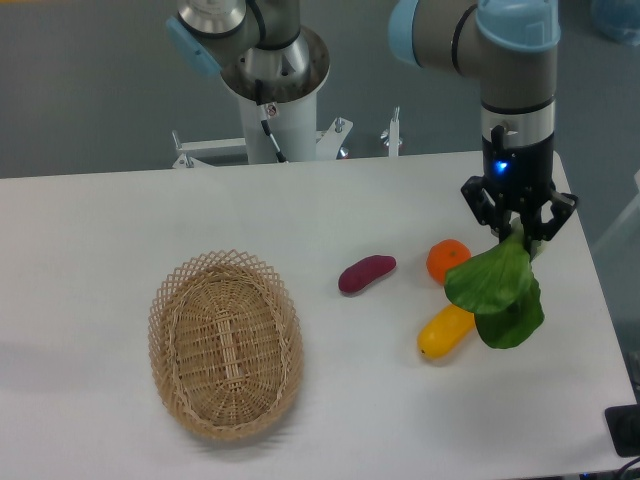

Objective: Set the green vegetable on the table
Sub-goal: 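Hold the green bok choy in the gripper above the table, then carry the bok choy past the yellow fruit toward the basket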

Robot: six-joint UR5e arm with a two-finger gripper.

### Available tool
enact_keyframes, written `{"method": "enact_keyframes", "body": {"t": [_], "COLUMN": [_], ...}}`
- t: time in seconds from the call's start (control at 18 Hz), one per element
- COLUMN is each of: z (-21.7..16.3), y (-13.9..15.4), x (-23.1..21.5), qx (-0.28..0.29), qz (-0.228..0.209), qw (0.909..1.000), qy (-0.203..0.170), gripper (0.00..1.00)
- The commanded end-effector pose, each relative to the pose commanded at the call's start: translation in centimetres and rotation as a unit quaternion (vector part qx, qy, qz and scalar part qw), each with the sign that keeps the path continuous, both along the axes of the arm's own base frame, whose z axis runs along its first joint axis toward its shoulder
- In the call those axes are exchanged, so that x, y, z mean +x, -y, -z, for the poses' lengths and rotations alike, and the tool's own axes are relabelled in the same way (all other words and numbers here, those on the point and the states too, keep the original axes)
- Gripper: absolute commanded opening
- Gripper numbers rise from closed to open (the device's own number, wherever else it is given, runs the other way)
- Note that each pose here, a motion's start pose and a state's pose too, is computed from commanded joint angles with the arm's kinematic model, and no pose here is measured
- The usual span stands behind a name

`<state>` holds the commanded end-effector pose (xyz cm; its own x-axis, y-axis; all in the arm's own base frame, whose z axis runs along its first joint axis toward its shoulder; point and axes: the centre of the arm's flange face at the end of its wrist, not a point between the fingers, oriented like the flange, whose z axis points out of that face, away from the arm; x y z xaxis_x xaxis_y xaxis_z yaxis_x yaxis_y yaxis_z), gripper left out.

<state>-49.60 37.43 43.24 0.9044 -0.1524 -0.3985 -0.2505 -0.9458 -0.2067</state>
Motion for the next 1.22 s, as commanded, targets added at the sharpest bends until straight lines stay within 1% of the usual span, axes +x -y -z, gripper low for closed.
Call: {"method": "enact_keyframes", "body": {"t": [0.39,0.78,0.94,1.06,1.22], "z": [-0.1,1.1,1.3,2.1,2.8], "y": [-0.4,-0.7,-1.7,-2.2,-4.6], "x": [0.1,0.0,0.6,0.6,1.6], "qx": [0.000,-0.004,0.002,0.004,0.019], "qz": [0.001,-0.003,-0.009,-0.018,-0.038], "qw": [1.0000,1.0000,0.9999,0.9996,0.9985], "qy": [-0.002,0.007,0.012,0.021,0.034], "gripper": [0.37,0.37,0.37,0.37,0.37]}}
